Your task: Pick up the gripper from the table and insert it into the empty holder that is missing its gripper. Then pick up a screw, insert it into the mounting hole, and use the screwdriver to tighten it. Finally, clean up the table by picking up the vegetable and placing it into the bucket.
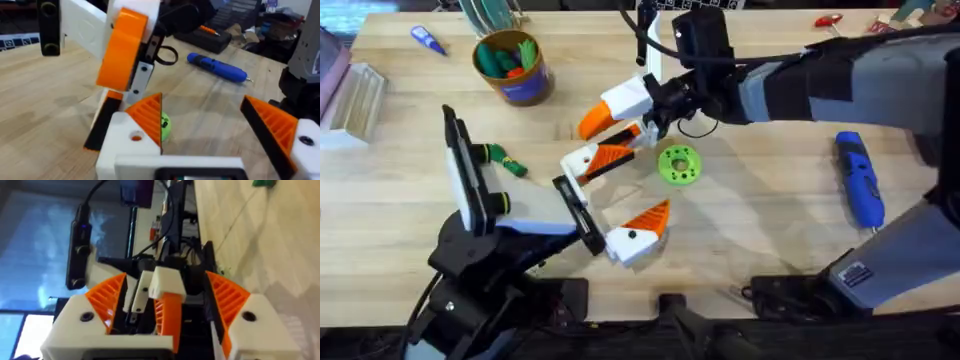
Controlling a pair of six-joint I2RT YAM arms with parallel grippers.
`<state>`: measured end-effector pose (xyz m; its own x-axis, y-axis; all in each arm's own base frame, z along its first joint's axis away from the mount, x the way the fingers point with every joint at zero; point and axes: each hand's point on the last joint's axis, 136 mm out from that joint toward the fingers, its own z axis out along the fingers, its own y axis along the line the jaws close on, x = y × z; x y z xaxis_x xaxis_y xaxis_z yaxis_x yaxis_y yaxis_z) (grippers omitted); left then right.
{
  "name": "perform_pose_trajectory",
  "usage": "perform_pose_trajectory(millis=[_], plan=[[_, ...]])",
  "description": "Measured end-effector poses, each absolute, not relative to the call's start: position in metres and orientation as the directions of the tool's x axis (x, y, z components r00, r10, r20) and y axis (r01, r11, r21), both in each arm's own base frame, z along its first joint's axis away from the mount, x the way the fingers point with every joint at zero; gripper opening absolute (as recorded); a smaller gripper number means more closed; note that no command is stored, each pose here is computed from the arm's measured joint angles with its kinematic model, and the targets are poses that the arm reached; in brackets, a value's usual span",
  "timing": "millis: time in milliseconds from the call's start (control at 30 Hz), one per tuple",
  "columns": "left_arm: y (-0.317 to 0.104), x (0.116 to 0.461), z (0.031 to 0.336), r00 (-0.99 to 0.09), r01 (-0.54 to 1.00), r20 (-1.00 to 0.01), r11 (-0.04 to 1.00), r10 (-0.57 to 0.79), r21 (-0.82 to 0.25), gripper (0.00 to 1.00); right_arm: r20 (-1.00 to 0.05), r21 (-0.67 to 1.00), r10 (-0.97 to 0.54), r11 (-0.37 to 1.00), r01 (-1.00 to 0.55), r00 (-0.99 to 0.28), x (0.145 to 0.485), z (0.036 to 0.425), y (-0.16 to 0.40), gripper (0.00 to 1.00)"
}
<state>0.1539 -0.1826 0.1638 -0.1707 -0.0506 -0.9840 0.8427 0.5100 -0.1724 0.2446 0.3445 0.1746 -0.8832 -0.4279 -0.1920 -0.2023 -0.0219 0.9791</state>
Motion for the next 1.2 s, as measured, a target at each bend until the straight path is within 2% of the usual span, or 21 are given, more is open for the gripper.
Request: perform_pose_trajectory(millis=[200,433,600,700,833,1000,1133,1200], plan=[[-0.184,0.151,0.164,-0.172,0.851,-0.984,0.495,-0.048,-0.173,0.986,-0.237,0.965,-0.341,0.023,-0.260,-0.910,0.270,0.168,0.337,0.905],[-0.184,0.151,0.164,-0.172,0.852,-0.984,0.494,-0.048,-0.173,0.986,-0.302,0.942,-0.172,0.095,-0.321,-0.938,0.323,0.162,0.299,0.909],[-0.185,0.150,0.164,-0.172,0.855,-0.984,0.489,-0.047,-0.173,0.985,-0.392,0.888,-0.018,0.254,-0.383,-0.920,0.364,0.158,0.262,0.908],[-0.185,0.150,0.164,-0.173,0.857,-0.984,0.485,-0.047,-0.174,0.986,-0.437,0.839,0.030,0.374,-0.395,-0.899,0.372,0.163,0.238,0.908],[-0.185,0.149,0.164,-0.173,0.859,-0.984,0.482,-0.046,-0.174,0.986,-0.467,0.735,-0.007,0.552,-0.393,-0.884,0.359,0.170,0.212,0.909],[-0.185,0.149,0.164,-0.173,0.859,-0.984,0.481,-0.046,-0.174,0.985,-0.492,0.477,-0.181,0.762,-0.438,-0.852,0.322,0.166,0.183,0.910],[-0.185,0.149,0.164,-0.173,0.859,-0.984,0.481,-0.046,-0.174,0.986,-0.392,0.361,-0.320,0.808,-0.464,-0.863,0.288,0.146,0.174,0.904],[-0.185,0.149,0.164,-0.173,0.859,-0.984,0.481,-0.046,-0.174,0.986,-0.315,0.334,-0.377,0.815,-0.474,-0.871,0.269,0.133,0.173,0.833]])
